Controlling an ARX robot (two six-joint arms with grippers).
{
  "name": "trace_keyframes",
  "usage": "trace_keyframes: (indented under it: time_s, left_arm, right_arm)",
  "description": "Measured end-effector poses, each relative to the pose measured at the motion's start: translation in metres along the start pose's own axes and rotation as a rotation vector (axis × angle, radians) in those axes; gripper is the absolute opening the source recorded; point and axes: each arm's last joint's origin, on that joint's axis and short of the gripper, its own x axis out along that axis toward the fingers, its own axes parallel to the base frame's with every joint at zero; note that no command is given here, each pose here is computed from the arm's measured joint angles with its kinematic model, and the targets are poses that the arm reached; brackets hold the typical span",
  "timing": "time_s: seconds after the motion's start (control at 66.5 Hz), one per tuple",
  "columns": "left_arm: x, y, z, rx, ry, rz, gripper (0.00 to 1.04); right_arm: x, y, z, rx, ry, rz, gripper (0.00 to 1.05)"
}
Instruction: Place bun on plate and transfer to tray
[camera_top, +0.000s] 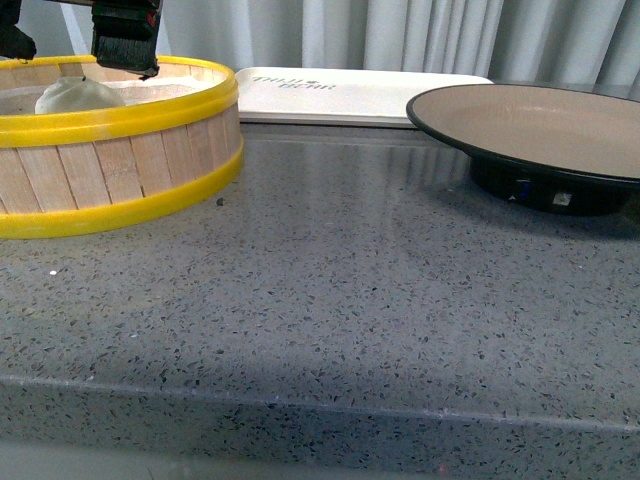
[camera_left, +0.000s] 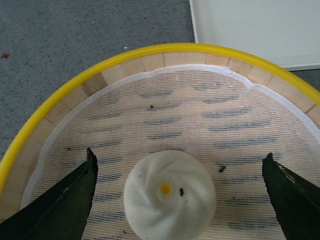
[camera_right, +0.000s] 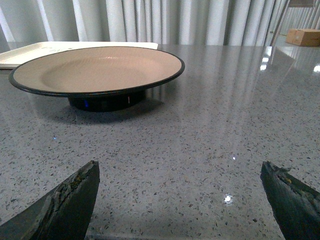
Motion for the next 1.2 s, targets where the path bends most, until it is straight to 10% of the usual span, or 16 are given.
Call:
trace_keyframes:
  time_s: [0.391, 0.933, 1.204]
  left_arm:
    - [0.012, 0.004, -0.007, 0.009, 0.062, 0.017, 0.97]
    - [0.012, 0.005, -0.003, 0.012, 0.059, 0.019, 0.14]
    - [-0.005, -0.002, 0.015, 0.026, 0.01, -0.005, 0.04]
  right_arm:
    - [0.0, 0.0, 0.0, 0.0, 0.0, 0.0, 0.96]
    - [0.0, 0.0, 0.0, 0.0, 0.0, 0.0, 0.96]
    - [0.0, 0.0, 0.0, 0.0, 0.0, 0.0, 0.96]
